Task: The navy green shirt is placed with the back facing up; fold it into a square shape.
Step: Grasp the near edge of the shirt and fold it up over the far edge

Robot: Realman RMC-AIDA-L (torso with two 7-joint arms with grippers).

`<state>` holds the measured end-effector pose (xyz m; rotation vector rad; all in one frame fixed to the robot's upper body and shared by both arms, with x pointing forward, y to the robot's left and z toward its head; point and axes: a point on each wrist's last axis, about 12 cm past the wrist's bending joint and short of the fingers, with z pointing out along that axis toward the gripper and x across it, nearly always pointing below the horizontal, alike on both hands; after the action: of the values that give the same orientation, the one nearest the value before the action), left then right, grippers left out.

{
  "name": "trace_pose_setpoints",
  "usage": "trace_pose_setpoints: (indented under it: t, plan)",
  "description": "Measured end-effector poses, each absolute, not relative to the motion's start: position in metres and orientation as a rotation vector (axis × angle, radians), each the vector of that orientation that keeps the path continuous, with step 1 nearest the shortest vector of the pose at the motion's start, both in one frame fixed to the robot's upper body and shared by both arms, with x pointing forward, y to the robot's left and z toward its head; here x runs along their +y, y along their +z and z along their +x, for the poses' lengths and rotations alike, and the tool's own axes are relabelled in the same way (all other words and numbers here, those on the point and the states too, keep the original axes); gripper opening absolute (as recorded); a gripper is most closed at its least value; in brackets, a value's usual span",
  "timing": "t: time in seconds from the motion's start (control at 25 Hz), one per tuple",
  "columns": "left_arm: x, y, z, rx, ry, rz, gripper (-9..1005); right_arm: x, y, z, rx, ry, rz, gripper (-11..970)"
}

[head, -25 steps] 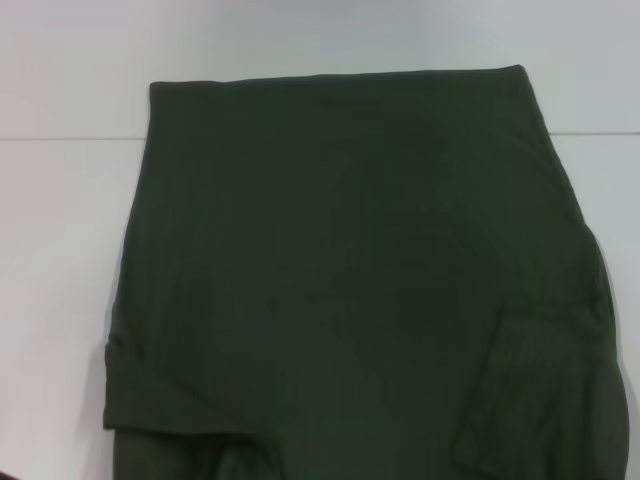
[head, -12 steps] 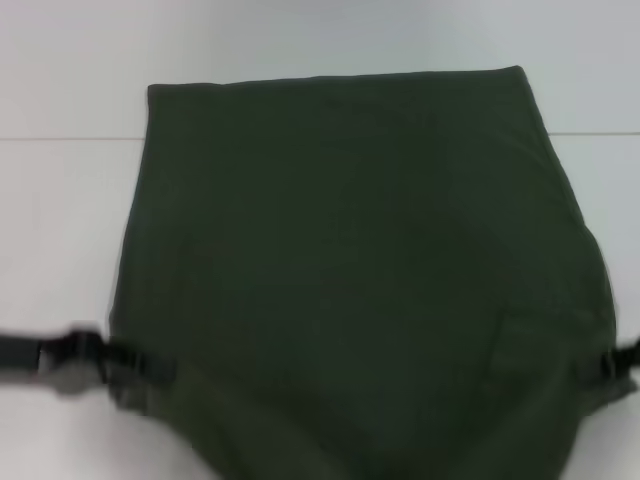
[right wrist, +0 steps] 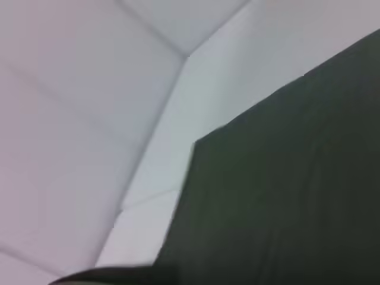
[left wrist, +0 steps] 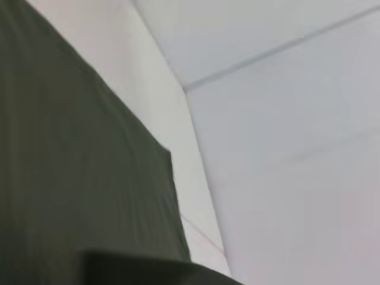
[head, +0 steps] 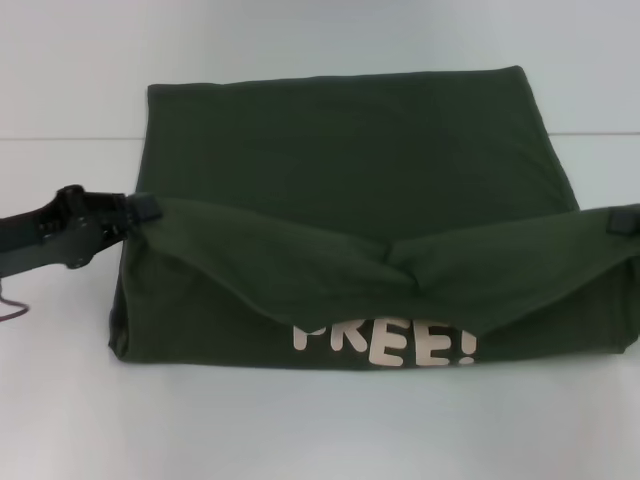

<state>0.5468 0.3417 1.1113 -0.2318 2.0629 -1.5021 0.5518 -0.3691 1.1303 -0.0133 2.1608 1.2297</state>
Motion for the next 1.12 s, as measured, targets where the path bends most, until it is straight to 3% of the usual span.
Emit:
trace_pose_setpoints:
  t: [0.4,0.76,1.12]
  plan:
    - [0.317,1.083,0.570,2.019,-1.300,-0.281,118,-0.342,1.082,0.577,2.129,0.967,0.124,70]
    - [0.307,1.086,0.590,2.047,-1.206,-0.256,126,-0.333,1.081,0.587,2.007,0.933,0.155,69]
    - [0.306,1.082,0.596,2.018,-1.155,-0.304,134,-0.322,1.062,0.595,2.041,0.828,0.201,69]
